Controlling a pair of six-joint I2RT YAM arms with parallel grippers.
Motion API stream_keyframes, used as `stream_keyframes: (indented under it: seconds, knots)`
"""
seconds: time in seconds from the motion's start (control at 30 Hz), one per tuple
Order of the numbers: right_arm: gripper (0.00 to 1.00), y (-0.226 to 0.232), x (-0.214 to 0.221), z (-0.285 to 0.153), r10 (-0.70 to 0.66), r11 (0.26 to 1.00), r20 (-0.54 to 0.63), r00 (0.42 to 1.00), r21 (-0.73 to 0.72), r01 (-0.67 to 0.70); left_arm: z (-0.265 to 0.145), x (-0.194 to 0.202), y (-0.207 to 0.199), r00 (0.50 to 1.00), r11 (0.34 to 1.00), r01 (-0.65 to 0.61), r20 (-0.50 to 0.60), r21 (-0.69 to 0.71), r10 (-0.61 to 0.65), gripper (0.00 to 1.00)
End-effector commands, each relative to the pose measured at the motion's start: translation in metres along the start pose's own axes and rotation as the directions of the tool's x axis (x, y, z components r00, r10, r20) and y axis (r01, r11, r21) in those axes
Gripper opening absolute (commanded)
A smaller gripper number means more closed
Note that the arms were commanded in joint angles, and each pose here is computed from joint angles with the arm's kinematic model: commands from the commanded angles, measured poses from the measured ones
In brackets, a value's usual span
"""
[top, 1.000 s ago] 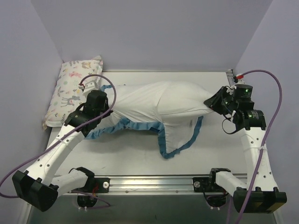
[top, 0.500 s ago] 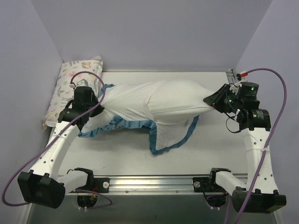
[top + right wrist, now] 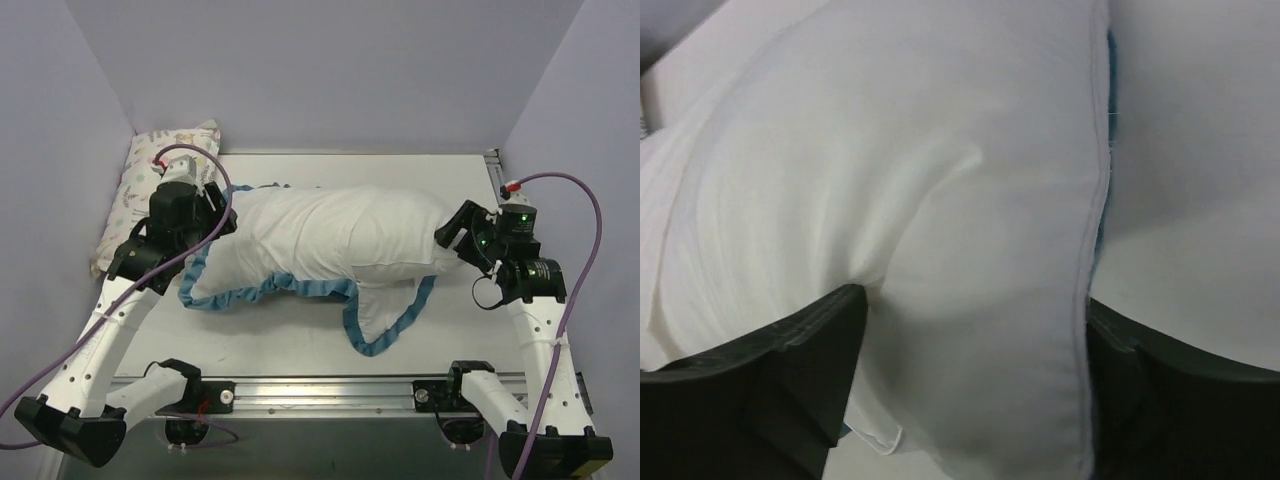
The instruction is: Remove the pillowcase from the pillow
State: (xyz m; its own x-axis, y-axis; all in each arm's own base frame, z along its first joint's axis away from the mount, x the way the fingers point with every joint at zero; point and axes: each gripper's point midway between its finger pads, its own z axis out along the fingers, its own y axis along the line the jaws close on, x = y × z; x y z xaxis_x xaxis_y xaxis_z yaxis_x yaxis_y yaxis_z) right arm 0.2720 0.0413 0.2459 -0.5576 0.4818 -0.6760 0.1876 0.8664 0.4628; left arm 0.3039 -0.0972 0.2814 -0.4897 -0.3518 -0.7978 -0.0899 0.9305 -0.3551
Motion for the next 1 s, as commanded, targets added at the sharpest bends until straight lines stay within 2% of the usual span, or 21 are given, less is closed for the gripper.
stream_keyframes:
  seconds: [0.0, 0.1, 0.2, 0.27, 0.4, 0.47, 0.57, 0.67, 0.77, 0.8, 0.83, 0.9, 0.93, 0.97]
  knots:
    - [0.78, -0.021, -0.016, -0.007, -0.053, 0.994, 0.128, 0.99, 0.101, 0.04, -0.015, -0.032, -0.016, 0.996, 0.999, -0.011, 0.09, 0.036, 0.007, 0.72]
    - [0.86, -0.024, -0.026, -0.02, -0.067, 0.989, 0.16, 0.985, 0.143, 0.044, 0.0, -0.035, -0.03, 0.997, 0.998, -0.033, 0.072, 0.059, 0.028, 0.76]
    - [0.91, -0.013, -0.041, -0.03, -0.07, 0.991, 0.191, 0.979, 0.122, 0.047, 0.017, -0.034, -0.057, 0.996, 0.989, -0.087, 0.047, 0.123, 0.082, 0.82]
    - [0.91, 0.001, -0.045, -0.028, -0.097, 0.992, 0.175, 0.98, 0.098, 0.081, 0.021, -0.039, -0.082, 0.992, 0.975, -0.123, 0.043, 0.187, 0.117, 0.84]
    - [0.95, 0.019, -0.047, -0.019, -0.169, 0.982, 0.123, 0.978, 0.106, 0.157, 0.061, -0.038, -0.108, 0.981, 0.959, -0.193, 0.007, 0.206, 0.195, 0.86]
    - [0.99, 0.029, -0.046, -0.009, -0.204, 0.976, 0.091, 0.975, 0.093, 0.196, 0.068, -0.042, -0.126, 0.979, 0.945, -0.201, 0.012, 0.257, 0.205, 0.86]
    - [0.99, 0.039, -0.028, 0.016, -0.247, 0.966, -0.007, 0.969, 0.074, 0.247, 0.084, -0.031, -0.149, 0.973, 0.923, -0.213, -0.02, 0.321, 0.231, 0.87]
    - [0.99, 0.027, 0.004, 0.043, -0.241, 0.964, -0.098, 0.966, 0.089, 0.249, 0.094, -0.013, -0.175, 0.958, 0.894, -0.25, -0.04, 0.372, 0.284, 0.88]
    - [0.98, 0.011, 0.055, 0.066, -0.239, 0.964, -0.182, 0.954, 0.076, 0.255, 0.103, 0.009, -0.192, 0.941, 0.866, -0.269, -0.077, 0.421, 0.329, 0.88]
    - [0.96, 0.008, 0.062, 0.073, -0.234, 0.965, -0.174, 0.956, 0.074, 0.25, 0.109, 0.018, -0.194, 0.934, 0.863, -0.274, -0.094, 0.425, 0.344, 0.89]
    - [0.93, -0.011, 0.091, 0.081, -0.218, 0.964, -0.233, 0.948, 0.097, 0.246, 0.111, 0.024, -0.197, 0.93, 0.859, -0.278, -0.102, 0.43, 0.353, 0.89]
    - [0.81, -0.016, 0.107, 0.09, -0.194, 0.972, -0.236, 0.952, 0.081, 0.219, 0.121, 0.037, -0.194, 0.921, 0.864, -0.284, -0.133, 0.416, 0.367, 0.89]
    - [0.72, -0.03, 0.132, 0.093, -0.165, 0.976, -0.276, 0.947, 0.092, 0.197, 0.124, 0.044, -0.193, 0.916, 0.864, -0.286, -0.145, 0.415, 0.373, 0.89]
    - [0.46, -0.027, 0.134, 0.099, -0.154, 0.982, -0.255, 0.955, 0.067, 0.177, 0.126, 0.048, -0.192, 0.913, 0.865, -0.288, -0.156, 0.412, 0.378, 0.89]
